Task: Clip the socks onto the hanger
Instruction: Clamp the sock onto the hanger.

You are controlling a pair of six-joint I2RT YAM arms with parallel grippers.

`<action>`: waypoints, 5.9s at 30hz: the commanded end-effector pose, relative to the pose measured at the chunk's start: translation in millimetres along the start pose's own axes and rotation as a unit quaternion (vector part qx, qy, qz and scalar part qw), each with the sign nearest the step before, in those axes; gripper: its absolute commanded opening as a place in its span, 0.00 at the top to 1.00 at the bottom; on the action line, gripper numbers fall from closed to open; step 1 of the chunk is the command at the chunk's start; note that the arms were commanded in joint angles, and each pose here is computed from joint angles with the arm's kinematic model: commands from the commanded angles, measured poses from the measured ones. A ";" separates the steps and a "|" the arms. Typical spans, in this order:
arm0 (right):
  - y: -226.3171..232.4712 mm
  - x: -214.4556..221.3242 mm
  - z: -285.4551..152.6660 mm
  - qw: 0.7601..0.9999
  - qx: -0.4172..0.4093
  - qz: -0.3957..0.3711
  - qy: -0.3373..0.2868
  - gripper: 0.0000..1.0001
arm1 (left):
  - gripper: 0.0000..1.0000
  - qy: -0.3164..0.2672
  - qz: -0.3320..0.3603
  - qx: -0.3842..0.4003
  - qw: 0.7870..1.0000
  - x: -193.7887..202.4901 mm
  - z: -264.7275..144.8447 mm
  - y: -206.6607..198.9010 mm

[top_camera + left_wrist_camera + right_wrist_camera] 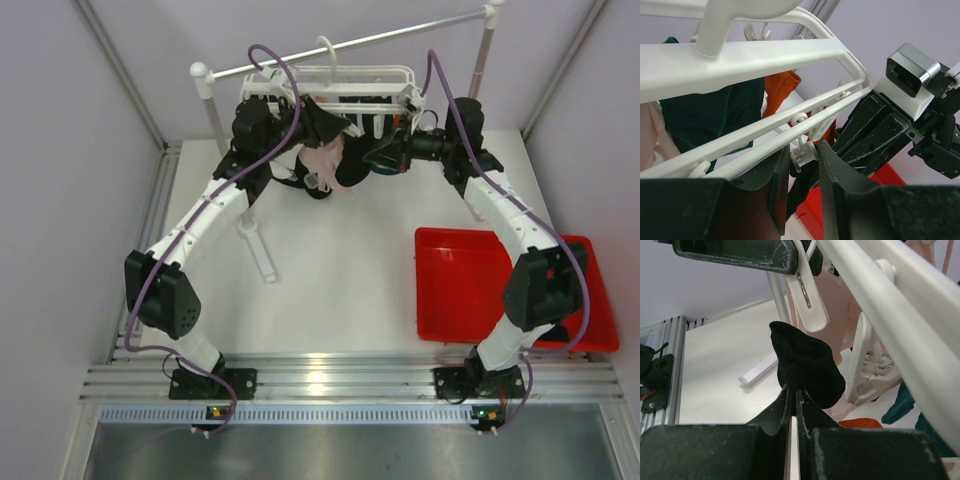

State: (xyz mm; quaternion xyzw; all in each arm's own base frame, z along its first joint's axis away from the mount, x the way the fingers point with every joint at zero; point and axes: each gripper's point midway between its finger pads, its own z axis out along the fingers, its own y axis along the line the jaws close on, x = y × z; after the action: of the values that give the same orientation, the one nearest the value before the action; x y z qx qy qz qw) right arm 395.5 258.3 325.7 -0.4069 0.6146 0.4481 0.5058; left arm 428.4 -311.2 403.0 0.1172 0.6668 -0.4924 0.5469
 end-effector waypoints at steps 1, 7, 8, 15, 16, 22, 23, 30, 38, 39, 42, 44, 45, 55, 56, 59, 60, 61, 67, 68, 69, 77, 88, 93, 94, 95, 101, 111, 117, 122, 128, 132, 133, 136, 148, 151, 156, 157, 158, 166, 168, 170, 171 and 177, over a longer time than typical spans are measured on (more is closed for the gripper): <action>-3.3 -24.5 1.8 1.000 -0.007 -0.020 -0.022 1.00 | 1.00 0.013 -0.001 0.051 0.999 3.2 -2.0 -22.1; -2.6 -16.7 3.8 1.000 -0.017 -0.006 -0.020 1.00 | 1.00 0.014 0.002 0.047 0.999 3.7 -3.3 -18.2; -2.4 -16.6 4.1 1.000 -0.018 -0.004 -0.022 1.00 | 1.00 0.014 0.004 0.047 0.999 4.3 -3.3 -17.7; -10.2 -24.9 3.9 0.999 0.011 -0.003 -0.040 1.00 | 1.00 0.019 0.011 0.038 0.999 7.6 -3.2 -11.1; -9.2 -29.8 2.7 0.999 0.015 -0.008 -0.046 1.00 | 1.00 0.019 0.012 0.037 0.999 7.7 -2.8 -10.4; -7.8 -24.0 -4.8 0.998 0.046 -0.030 -0.034 1.00 | 1.00 0.020 0.013 0.035 0.999 7.8 -1.8 -8.9; -9.2 -19.0 -6.7 0.998 0.053 -0.026 -0.024 1.00 | 1.00 0.021 0.013 0.033 0.999 8.7 -1.5 -7.7; -7.5 -24.3 -9.4 0.996 0.061 -0.062 -0.025 1.00 | 1.00 0.028 0.011 0.032 0.999 12.7 -0.3 -5.4; 0.7 -33.9 -8.5 0.996 0.038 -0.072 -0.040 1.00 | 1.00 0.032 0.013 0.028 0.999 13.1 1.5 -4.5; 2.5 -33.8 -8.7 0.996 0.035 -0.072 -0.041 1.00 | 1.00 0.032 0.013 0.026 0.999 13.8 1.8 -3.5; 4.2 -35.2 -7.9 0.996 0.030 -0.076 -0.045 1.00 | 1.00 0.034 0.012 0.024 0.999 14.8 1.6 -2.5; 4.2 -38.1 -8.4 0.995 0.030 -0.077 -0.048 1.00 | 1.00 0.036 0.011 0.025 0.999 16.3 1.8 -2.0; 6.0 -38.9 -8.5 0.995 0.026 -0.078 -0.049 1.00 | 1.00 0.036 0.011 0.025 0.999 16.0 1.8 -2.2; 11.4 -46.3 -6.9 0.995 0.011 -0.082 -0.064 1.00 | 1.00 0.042 0.011 0.022 0.999 19.1 3.1 0.0; 12.4 -46.8 -6.9 0.995 0.009 -0.078 -0.065 1.00 | 1.00 0.044 0.011 0.022 0.999 20.1 3.0 0.4; 11.8 -49.0 -6.0 0.995 0.008 -0.074 -0.069 1.00 | 1.00 0.044 0.011 0.022 0.999 20.6 3.3 0.5; 10.2 -48.0 -5.3 0.995 0.010 -0.071 -0.068 1.00 | 1.00 0.044 0.010 0.023 0.999 20.4 2.9 -0.2; 9.7 -47.8 -4.9 0.995 0.009 -0.068 -0.068 1.00 | 1.00 0.044 0.010 0.024 0.999 20.3 2.9 -0.6; 5.6 -47.5 -1.4 0.997 0.007 -0.046 -0.065 1.00 | 1.00 0.045 0.006 0.030 0.999 21.1 3.8 -2.8; 7.3 -48.3 -1.6 0.997 0.004 -0.045 -0.066 1.00 | 1.00 0.045 0.004 0.029 0.999 21.5 4.1 -2.1; 6.4 -45.9 -0.8 0.997 0.003 -0.040 -0.064 1.00 | 1.00 0.044 0.003 0.029 0.999 21.5 4.2 -2.1; 8.4 -37.7 0.1 0.998 -0.017 -0.029 -0.056 1.00 | 1.00 0.042 -0.003 0.043 0.998 18.9 3.5 -9.0; 27.1 -20.9 -5.7 0.996 -0.053 -0.067 -0.040 1.00 | 1.00 0.042 0.004 0.038 0.998 19.0 3.2 -7.0; 29.8 -18.4 -6.6 0.994 -0.065 -0.077 -0.033 1.00 | 1.00 0.042 0.007 0.039 0.998 18.3 2.4 -8.0; 29.9 -19.6 -7.1 0.994 -0.066 -0.078 -0.034 1.00 | 1.00 0.042 0.009 0.037 0.998 18.0 2.1 -7.7; 30.3 -20.1 -8.2 0.994 -0.069 -0.081 -0.035 1.00 | 1.00 0.043 0.011 0.039 0.998 17.9 1.9 -8.1; 29.2 -24.0 -8.3 0.993 -0.071 -0.083 -0.040 1.00 | 1.00 0.051 0.012 0.040 0.998 21.7 0.6 -8.0; 27.4 -37.3 -5.1 0.993 -0.069 -0.070 -0.064 1.00 | 1.00 0.057 0.006 0.046 0.997 24.1 0.7 -9.6; 22.3 -34.7 -2.6 0.994 -0.067 -0.057 -0.064 1.00 | 1.00 0.055 0.003 0.046 0.997 23.5 0.6 -10.2; 22.9 -26.9 -4.8 0.994 -0.082 -0.042 -0.063 1.00 | 1.00 0.049 0.004 0.051 0.997 20.0 0.4 -13.2; 29.9 -19.5 -6.4 0.993 -0.093 -0.002 -0.072 1.00 | 1.00 0.049 0.003 0.054 0.997 20.2 1.2 -13.7; 28.6 -10.7 -8.9 0.994 -0.063 0.012 -0.084 1.00 | 1.00 0.049 0.002 0.048 0.998 21.0 1.4 -11.3; 29.2 -14.4 -10.3 0.995 -0.048 0.010 -0.090 1.00 | 1.00 0.049 0.003 0.047 0.998 21.1 1.1 -10.8; 20.0 -5.7 -11.5 0.997 0.012 0.018 -0.072 1.00 | 1.00 0.049 0.000 0.034 0.998 22.5 2.4 -5.3; 9.8 24.6 -27.5 0.965 0.222 -0.135 0.013 1.00 | 1.00 0.054 -0.003 0.001 0.999 30.6 8.8 -4.7; 8.1 17.1 -29.3 0.952 0.239 -0.192 0.018 1.00 | 1.00 0.056 -0.002 0.003 0.998 32.0 9.0 -6.2; 10.3 -4.6 -28.0 0.939 0.242 -0.243 0.006 1.00 | 1.00 0.055 -0.001 0.000 0.998 32.3 8.6 -5.5; 11.4 -7.2 -26.7 0.938 0.240 -0.249 0.004 1.00 | 1.00 0.056 0.000 -0.001 0.998 32.9 8.8 -5.6; 12.5 -16.9 -26.3 0.937 0.238 -0.257 -0.003 1.00 | 1.00 0.056 0.001 0.000 0.998 32.7 9.0 -6.6; 57.4 10.0 -1.4 0.962 0.101 -0.249 0.051 1.00 | 1.00 0.053 0.006 -0.007 0.999 29.2 7.9 -6.2; 70.6 22.6 3.5 0.965 0.080 -0.242 0.062 1.00 | 1.00 0.054 0.006 -0.007 0.998 30.2 8.5 -5.4; 74.8 33.1 5.7 0.963 0.081 -0.245 0.076 1.00 | 1.00 0.053 0.008 -0.007 0.999 28.9 7.9 -6.3; 74.9 32.7 7.5 0.962 0.087 -0.246 0.078 1.00 | 1.00 0.054 0.008 -0.008 0.999 29.9 7.8 -5.2; 53.7 1.3 7.0 0.956 0.129 -0.254 0.069 1.00 | 1.00 0.056 0.011 -0.004 0.998 30.6 7.3 -6.3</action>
State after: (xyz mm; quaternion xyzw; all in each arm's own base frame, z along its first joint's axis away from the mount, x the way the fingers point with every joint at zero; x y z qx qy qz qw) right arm 331.3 281.3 299.1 -0.5180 0.5924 0.2168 0.5777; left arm 421.8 -326.4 392.0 0.1391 0.6825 -0.4777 0.5354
